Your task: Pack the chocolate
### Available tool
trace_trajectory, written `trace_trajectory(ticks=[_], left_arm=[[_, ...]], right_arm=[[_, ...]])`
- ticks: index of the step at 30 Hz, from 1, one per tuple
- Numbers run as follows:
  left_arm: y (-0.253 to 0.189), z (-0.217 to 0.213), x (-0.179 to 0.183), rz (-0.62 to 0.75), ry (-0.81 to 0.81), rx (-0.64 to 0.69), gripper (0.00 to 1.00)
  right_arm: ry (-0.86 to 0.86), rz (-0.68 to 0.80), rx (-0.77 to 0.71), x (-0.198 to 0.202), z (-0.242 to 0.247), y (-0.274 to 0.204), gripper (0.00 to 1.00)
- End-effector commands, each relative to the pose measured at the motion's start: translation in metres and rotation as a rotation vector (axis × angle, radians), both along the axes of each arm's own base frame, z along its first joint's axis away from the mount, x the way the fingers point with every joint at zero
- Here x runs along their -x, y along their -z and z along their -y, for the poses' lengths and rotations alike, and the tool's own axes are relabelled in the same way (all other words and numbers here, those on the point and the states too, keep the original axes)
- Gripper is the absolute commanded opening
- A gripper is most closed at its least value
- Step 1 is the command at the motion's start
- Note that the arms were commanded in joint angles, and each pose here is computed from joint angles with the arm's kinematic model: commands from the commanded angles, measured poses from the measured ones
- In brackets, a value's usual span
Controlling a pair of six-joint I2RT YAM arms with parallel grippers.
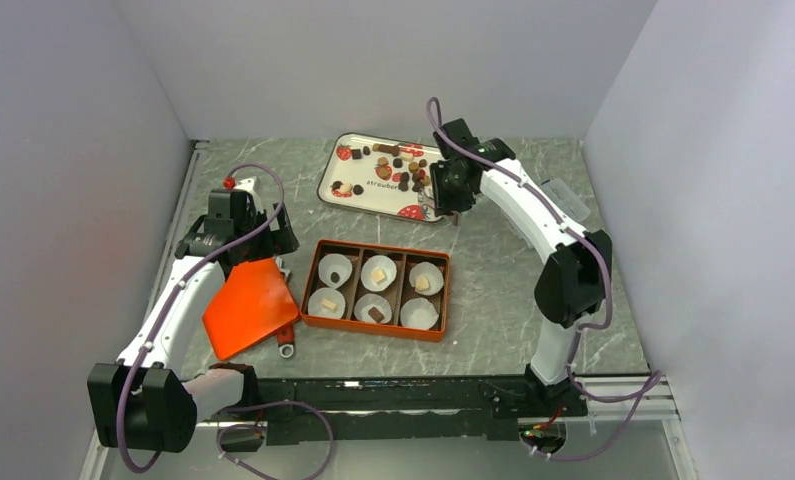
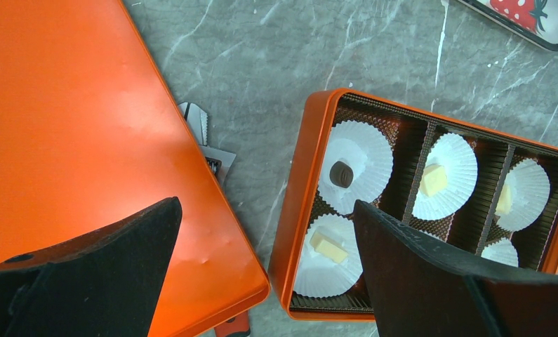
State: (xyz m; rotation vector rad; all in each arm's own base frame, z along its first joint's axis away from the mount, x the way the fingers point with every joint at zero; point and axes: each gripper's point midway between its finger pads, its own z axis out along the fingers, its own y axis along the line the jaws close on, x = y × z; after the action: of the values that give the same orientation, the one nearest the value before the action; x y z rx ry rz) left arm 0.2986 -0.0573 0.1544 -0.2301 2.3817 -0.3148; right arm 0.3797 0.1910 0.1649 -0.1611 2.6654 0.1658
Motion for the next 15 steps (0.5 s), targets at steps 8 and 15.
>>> trace_trajectory(ticks=[8,15], left_arm=[[-0.007,0.0,-0.005,0.037,-0.001,0.01,0.99],[-0.009,-0.001,-0.004,0.042,-0.006,0.006,0.99]], right_arm=[[-0.111,-0.017,-0.187,0.071,-0.01,-0.061,0.32],[-0.157,-0.065,-0.213,0.118,-0.003,-0.076,0.32]])
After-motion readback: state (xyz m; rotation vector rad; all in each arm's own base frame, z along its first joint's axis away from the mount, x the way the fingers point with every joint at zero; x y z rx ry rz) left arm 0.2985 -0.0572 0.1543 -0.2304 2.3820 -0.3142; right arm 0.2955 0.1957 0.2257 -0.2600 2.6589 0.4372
